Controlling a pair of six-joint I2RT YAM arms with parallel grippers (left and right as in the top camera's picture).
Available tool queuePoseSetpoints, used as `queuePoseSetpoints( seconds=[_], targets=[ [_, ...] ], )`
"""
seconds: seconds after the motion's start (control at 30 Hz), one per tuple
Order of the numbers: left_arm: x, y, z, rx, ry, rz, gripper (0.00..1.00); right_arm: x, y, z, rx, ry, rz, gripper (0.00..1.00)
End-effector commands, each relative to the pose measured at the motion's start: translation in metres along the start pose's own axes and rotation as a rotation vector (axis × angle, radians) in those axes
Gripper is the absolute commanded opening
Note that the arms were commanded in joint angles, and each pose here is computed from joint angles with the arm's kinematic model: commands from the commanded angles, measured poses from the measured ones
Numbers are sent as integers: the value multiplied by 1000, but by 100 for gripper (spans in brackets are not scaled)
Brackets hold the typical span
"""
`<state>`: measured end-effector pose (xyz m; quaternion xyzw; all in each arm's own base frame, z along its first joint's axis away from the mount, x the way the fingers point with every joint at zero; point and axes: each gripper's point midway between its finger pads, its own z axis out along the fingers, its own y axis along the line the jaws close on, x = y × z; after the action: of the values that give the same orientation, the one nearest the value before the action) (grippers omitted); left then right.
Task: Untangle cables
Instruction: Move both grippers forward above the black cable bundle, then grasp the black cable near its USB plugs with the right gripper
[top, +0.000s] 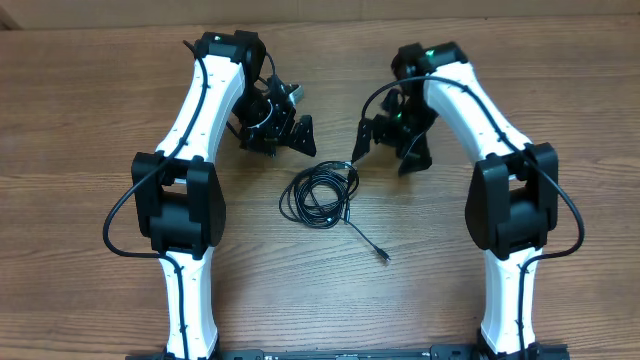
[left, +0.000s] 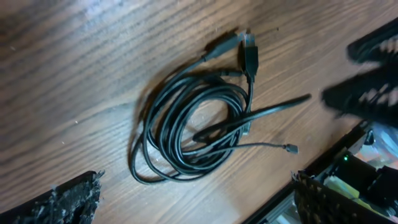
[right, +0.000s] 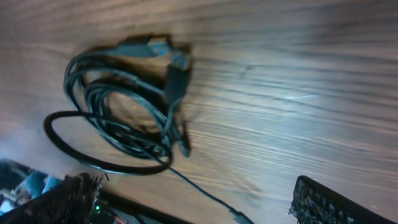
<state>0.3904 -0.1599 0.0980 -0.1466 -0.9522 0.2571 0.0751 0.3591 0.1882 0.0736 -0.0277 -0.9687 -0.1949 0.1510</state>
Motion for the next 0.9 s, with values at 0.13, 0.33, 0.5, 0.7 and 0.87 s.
queuePoseSetpoints(
  seconds=[0.13,0.33,0.5,0.7,0.87],
  targets=[
    [0,6,4,-44,11,32,100,22,47,18,-94,53,-236,100],
    [0,7,4,-45,10,32,99,17,31,22,41,22,-258,100],
    [0,11,4,-70,13,32,99,3,22,21,105,-34,-277,100],
    [0,20,3,-115,15,33,100,-22,22,19,140,-136,-316,100],
    [0,20,3,-116,16,33,100,-24,23,19,139,-141,-319,93]
  ],
)
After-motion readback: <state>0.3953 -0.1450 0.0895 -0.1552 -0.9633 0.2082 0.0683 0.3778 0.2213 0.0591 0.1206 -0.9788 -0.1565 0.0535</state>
